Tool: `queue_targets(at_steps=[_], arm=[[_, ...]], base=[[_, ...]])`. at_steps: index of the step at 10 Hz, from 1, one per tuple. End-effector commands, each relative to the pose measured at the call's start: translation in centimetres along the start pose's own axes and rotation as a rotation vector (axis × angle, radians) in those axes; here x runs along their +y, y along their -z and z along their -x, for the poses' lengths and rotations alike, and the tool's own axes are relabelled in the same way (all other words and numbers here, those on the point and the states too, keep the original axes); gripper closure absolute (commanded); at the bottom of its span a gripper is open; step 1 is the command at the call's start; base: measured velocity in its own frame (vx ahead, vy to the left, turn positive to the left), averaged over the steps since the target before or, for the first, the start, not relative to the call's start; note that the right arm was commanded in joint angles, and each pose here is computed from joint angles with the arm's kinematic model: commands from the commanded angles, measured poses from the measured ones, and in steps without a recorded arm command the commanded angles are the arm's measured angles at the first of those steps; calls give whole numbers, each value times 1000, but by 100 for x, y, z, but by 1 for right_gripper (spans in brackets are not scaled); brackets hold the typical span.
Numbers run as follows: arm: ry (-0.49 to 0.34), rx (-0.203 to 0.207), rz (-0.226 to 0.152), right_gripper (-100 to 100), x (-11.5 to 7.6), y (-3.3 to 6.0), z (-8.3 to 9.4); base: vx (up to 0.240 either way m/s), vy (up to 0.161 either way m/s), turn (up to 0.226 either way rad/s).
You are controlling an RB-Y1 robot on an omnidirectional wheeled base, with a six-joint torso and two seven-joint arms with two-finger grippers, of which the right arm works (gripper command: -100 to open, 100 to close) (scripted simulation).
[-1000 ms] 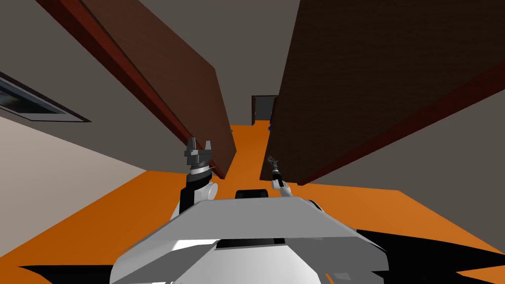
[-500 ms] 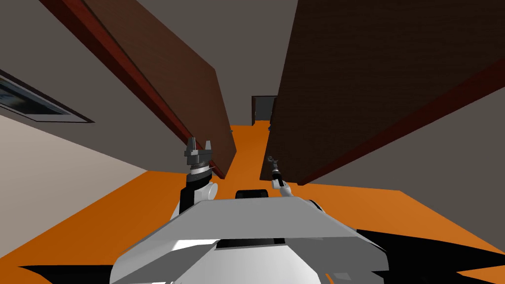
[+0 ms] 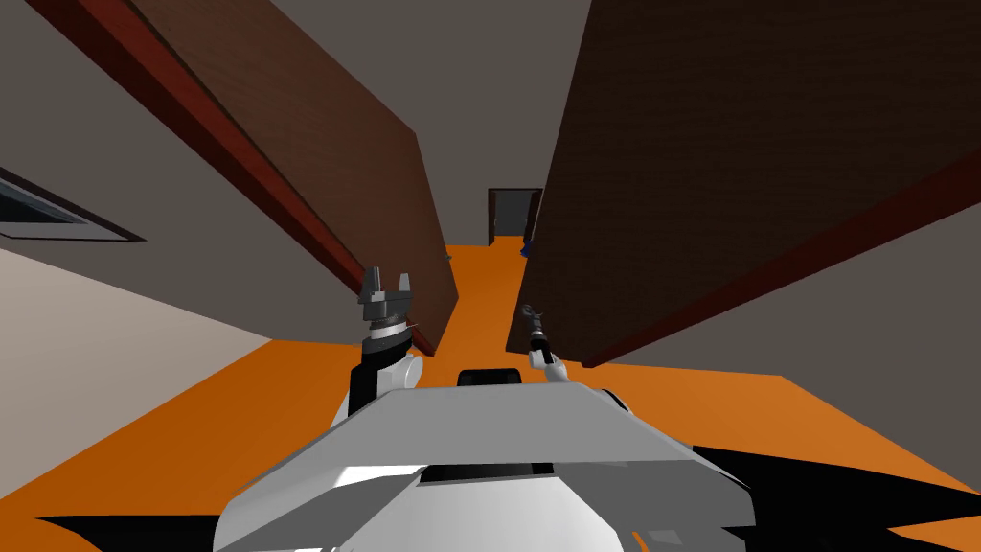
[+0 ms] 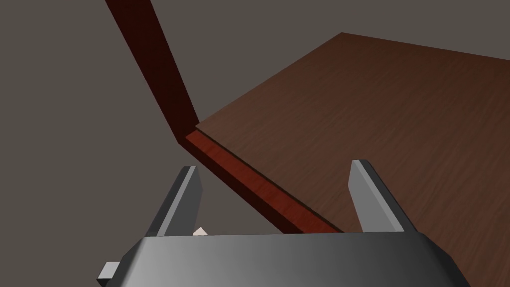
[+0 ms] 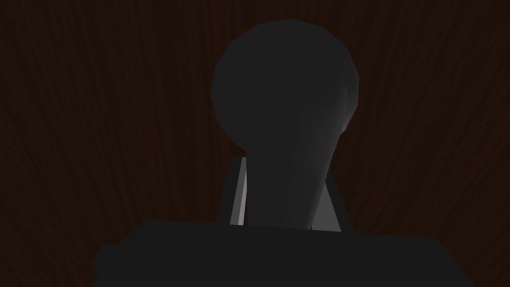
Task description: Push the door open
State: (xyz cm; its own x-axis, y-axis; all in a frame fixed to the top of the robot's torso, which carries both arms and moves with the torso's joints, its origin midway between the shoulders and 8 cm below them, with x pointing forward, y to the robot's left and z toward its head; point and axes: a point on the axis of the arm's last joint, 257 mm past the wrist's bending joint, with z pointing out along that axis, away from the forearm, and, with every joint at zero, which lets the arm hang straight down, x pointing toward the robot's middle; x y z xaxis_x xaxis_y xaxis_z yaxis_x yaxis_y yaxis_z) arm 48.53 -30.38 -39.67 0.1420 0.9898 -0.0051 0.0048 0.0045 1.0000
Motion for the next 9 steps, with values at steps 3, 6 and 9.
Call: queue_targets(at_steps=[3,6,9], arm=[[6,-52,15,100,78,-42,272],[6,-66,14,100,76,-38,337],[6,-119,12,100,71,-14,567]], base=[[192,51,-44],[120,18,-23],[157,45,-56]])
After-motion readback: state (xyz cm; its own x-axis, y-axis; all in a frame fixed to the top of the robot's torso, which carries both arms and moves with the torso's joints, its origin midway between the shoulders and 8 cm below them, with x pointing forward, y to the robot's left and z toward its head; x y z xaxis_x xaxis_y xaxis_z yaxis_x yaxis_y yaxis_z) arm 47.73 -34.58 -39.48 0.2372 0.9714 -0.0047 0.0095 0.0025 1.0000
